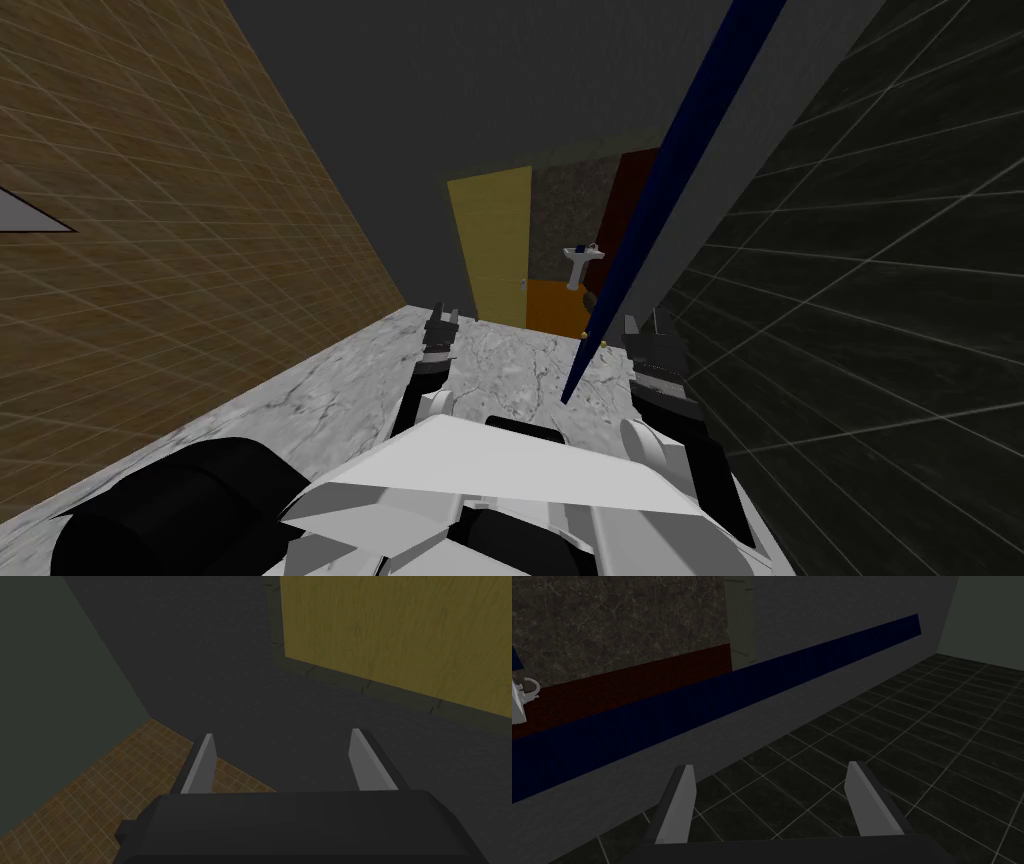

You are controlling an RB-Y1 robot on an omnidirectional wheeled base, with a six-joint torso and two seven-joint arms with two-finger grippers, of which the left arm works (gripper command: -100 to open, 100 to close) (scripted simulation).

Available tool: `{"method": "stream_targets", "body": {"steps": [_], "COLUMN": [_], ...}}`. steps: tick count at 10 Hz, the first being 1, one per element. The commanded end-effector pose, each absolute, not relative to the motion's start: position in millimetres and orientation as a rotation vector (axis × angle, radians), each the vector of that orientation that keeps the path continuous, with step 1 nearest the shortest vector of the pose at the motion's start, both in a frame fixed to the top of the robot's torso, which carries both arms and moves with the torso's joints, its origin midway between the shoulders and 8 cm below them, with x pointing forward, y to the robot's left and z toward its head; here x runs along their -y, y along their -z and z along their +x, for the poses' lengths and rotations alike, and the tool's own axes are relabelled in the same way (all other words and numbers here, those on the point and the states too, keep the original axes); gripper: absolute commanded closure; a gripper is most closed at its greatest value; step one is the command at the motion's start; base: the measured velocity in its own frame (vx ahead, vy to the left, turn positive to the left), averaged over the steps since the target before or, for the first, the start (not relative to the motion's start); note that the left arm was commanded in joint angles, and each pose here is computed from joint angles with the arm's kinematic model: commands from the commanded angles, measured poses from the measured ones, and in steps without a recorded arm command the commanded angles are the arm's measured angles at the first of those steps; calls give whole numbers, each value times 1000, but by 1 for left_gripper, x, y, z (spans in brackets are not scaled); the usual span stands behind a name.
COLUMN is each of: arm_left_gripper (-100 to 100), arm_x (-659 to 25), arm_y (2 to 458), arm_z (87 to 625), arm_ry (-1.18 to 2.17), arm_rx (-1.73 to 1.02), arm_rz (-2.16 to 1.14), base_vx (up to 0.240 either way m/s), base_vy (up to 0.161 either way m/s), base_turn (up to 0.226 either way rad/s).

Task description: Pull the door open

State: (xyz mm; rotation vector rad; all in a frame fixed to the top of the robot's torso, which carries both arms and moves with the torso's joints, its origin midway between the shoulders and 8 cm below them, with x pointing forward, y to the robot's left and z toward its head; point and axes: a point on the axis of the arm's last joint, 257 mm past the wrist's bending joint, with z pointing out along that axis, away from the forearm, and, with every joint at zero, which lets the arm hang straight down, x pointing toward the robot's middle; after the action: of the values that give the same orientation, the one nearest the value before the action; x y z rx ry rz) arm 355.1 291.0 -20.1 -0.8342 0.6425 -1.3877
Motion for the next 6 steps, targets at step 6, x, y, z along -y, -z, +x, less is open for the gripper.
{"method": "stream_targets", "body": {"steps": [6], "arm_left_gripper": [-100], "arm_x": [-286], "arm_y": [56], "arm_z": [374], "arm_ry": [1377], "arm_rx": [-714], "arm_rz": [-856], "base_vx": [119], "base_vy": [23], "base_turn": [-31]}}
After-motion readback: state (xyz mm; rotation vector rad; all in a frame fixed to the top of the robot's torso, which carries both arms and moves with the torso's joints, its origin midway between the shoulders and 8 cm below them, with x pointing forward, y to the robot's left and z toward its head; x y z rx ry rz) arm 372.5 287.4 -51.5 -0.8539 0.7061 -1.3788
